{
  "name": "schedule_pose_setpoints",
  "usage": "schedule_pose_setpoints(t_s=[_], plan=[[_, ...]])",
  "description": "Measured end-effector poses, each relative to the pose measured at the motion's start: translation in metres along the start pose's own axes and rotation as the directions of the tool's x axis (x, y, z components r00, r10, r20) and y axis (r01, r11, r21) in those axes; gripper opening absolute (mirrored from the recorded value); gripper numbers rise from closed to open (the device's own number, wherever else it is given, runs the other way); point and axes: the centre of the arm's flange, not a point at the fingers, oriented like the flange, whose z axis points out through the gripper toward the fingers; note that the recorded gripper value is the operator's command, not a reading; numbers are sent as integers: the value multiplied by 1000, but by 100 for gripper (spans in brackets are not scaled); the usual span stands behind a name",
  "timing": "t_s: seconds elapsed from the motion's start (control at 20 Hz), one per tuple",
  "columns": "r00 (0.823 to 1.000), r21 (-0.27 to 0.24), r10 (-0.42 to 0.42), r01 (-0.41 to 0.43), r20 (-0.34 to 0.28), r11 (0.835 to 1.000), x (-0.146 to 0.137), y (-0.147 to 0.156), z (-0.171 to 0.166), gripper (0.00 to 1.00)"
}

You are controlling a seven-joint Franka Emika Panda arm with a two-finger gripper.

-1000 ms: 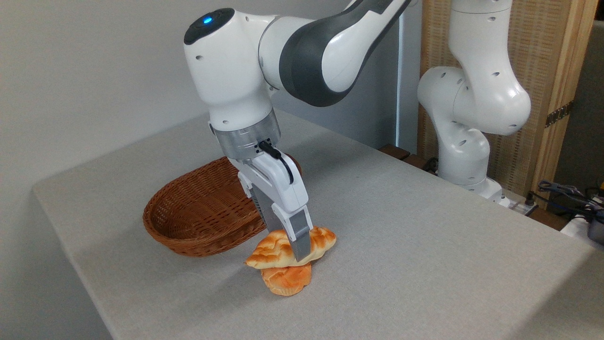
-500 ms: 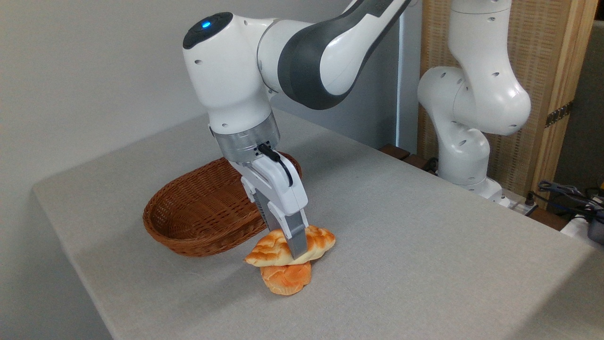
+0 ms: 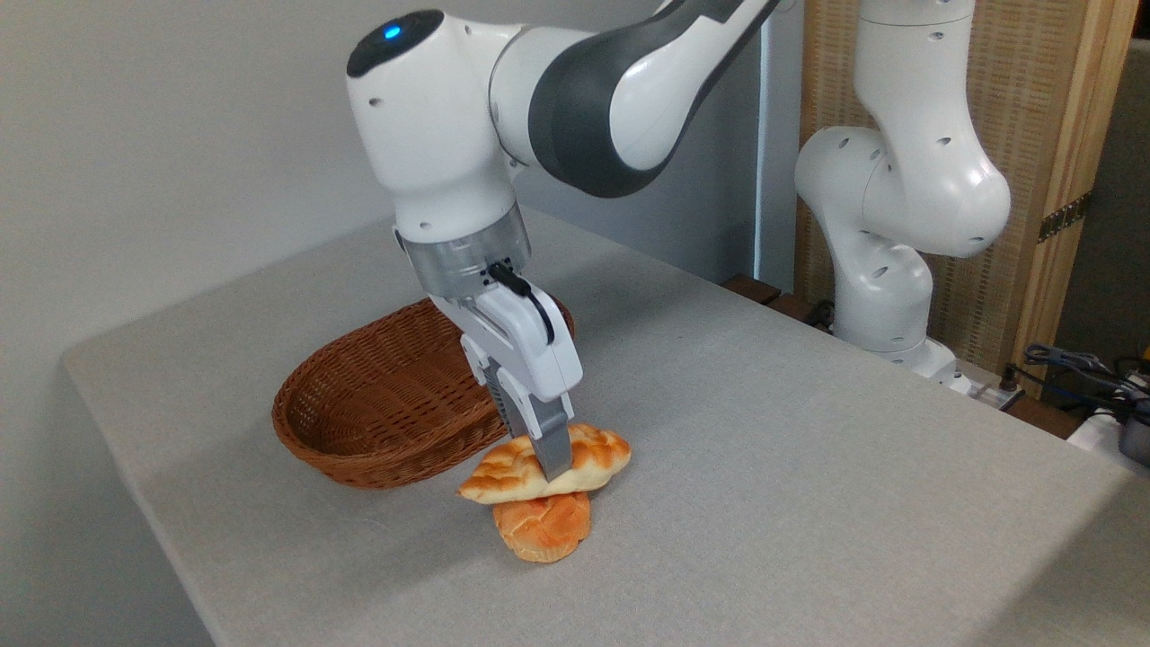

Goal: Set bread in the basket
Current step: 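Lift the braided roll and carry it over the wicker basket, then lower the braided roll into the basket and open the gripper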

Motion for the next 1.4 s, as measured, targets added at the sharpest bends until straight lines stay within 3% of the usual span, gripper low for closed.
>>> schedule_pose_setpoints(t_s=[0.3, 0.55, 0.85, 0.95, 1.0, 1.05, 1.1, 1.4], plan=[[998, 20, 33, -32, -55, 999, 17, 19, -35, 37], [989, -33, 77, -82, -128, 996, 52, 52, -40, 39], [984, -81, 88, -101, -158, 992, 83, 85, -37, 41], [986, -98, 63, -78, -153, 992, 91, 93, -33, 52], [988, -105, 46, -62, -149, 993, 93, 95, -30, 77], [989, -110, 31, -48, -145, 993, 95, 95, -29, 94], [990, -115, 20, -36, -142, 993, 95, 94, -27, 100], [990, -117, 24, -40, -142, 992, 107, 98, -17, 100]])
